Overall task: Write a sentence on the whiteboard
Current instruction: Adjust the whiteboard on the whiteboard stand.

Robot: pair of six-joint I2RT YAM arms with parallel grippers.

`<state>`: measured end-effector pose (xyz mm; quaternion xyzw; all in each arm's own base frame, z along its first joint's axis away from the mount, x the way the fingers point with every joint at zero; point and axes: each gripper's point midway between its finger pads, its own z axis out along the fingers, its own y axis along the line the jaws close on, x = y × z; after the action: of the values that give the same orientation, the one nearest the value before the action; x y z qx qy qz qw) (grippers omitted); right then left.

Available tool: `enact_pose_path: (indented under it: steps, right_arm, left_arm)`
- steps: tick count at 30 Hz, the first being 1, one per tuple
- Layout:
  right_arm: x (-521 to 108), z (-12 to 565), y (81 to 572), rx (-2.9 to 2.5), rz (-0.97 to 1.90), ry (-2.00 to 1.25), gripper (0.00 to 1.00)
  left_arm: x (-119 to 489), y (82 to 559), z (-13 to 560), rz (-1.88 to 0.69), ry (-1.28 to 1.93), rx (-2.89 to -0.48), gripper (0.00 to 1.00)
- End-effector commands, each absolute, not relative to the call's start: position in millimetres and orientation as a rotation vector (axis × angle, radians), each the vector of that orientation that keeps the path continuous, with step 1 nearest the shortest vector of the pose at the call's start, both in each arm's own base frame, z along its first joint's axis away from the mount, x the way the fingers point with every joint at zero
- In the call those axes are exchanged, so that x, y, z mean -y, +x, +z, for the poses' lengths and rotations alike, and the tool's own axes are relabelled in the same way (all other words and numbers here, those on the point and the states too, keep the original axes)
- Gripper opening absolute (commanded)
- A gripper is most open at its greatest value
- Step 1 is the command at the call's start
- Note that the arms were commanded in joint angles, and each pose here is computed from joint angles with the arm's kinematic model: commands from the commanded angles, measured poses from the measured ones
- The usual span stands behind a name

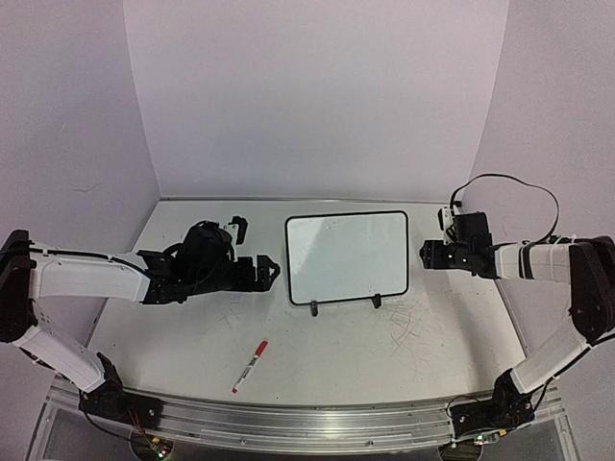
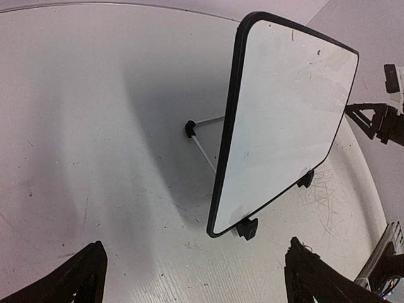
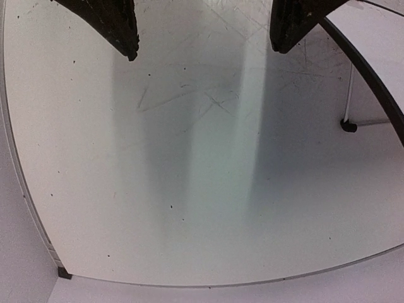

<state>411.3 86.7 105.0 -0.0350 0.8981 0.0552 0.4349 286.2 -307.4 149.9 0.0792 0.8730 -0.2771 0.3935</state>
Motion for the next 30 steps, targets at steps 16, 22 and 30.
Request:
enact_pose_path:
  steps: [16, 22, 30]
  right_arm:
    - [-140, 144, 434, -2.090, 0.258, -0.229, 0.76]
    - [-107, 155, 428, -2.094, 0.161, -0.052, 0.82]
    - [-122, 196, 400, -2.028, 0.324, -0.096, 0.88]
  left_arm:
    - [299, 271, 132, -0.665, 0.228, -2.336, 1.00]
    - [294, 253, 115, -0.648, 0.313, -2.429, 0.95]
    - [304, 199, 85, -0.749, 0.506, -2.598, 0.81]
